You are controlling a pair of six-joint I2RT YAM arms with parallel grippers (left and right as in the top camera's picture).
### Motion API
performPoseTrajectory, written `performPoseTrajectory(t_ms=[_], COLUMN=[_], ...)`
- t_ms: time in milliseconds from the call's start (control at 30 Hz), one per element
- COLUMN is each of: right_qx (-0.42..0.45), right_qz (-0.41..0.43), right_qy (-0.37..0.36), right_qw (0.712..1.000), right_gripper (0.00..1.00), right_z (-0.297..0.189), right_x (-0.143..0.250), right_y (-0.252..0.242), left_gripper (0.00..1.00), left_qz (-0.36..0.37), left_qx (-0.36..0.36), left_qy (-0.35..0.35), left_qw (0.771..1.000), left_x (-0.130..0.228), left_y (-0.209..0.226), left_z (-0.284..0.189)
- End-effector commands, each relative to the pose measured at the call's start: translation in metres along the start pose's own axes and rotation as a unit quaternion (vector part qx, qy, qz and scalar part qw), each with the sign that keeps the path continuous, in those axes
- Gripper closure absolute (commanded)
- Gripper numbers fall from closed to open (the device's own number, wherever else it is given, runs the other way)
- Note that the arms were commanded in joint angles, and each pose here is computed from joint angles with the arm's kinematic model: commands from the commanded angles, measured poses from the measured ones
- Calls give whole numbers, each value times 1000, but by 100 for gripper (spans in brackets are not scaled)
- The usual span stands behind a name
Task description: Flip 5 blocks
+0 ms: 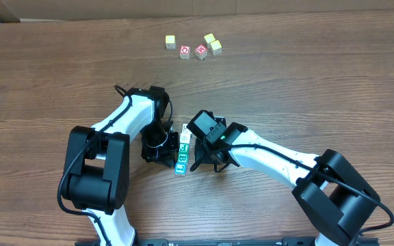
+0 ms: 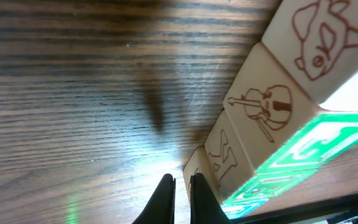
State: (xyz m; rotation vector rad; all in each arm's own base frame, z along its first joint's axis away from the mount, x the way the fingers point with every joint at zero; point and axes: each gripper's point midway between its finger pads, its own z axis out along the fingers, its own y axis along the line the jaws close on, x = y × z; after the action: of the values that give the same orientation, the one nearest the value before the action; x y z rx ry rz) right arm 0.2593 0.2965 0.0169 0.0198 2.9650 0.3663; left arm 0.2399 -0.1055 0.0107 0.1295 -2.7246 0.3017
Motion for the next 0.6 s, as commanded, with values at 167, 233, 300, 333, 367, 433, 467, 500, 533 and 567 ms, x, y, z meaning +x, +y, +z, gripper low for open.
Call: performPoseTrajectory(t_ms=[167, 233, 300, 333, 367, 433, 467, 500, 533, 567], right_qx=[2, 2, 2, 2, 2, 2, 2, 1, 0, 0], right_qz=[2, 2, 2, 2, 2, 2, 2, 2, 2, 2], right_qy=[-4, -4, -4, -4, -4, -4, -4, -5, -7, -10], right_qw=[1000, 1000, 1000, 1000, 1000, 1000, 1000, 1000, 1000, 1000], right_gripper=[96, 96, 96, 96, 96, 95, 96, 96, 95, 96], right_z=[-1, -1, -1, -1, -1, -1, -1, -1, -1, -1], right_x=[-1, -1, -1, -1, -1, -1, -1, -1, -2, -3], right_y=[-2, -2, -2, -2, -2, -2, -2, -1, -1, -1], left_gripper=[96, 96, 96, 96, 96, 96, 96, 96, 96, 96], left_qz=[-6, -6, -6, -7, -8, -10, -12, -12, -11, -11], left_qx=[12, 12, 12, 12, 12, 12, 12, 11, 12, 11], left_qy=[5, 5, 5, 5, 5, 5, 3, 1, -3, -6], left_qw=[1000, 1000, 1000, 1000, 1000, 1000, 1000, 1000, 1000, 1000], left_x=[1, 1, 1, 1, 1, 1, 0, -1, -3, -5], left_y=[-4, -4, -4, -4, -4, -4, -4, -4, -4, -4], left_z=[3, 3, 3, 3, 3, 3, 3, 3, 3, 3])
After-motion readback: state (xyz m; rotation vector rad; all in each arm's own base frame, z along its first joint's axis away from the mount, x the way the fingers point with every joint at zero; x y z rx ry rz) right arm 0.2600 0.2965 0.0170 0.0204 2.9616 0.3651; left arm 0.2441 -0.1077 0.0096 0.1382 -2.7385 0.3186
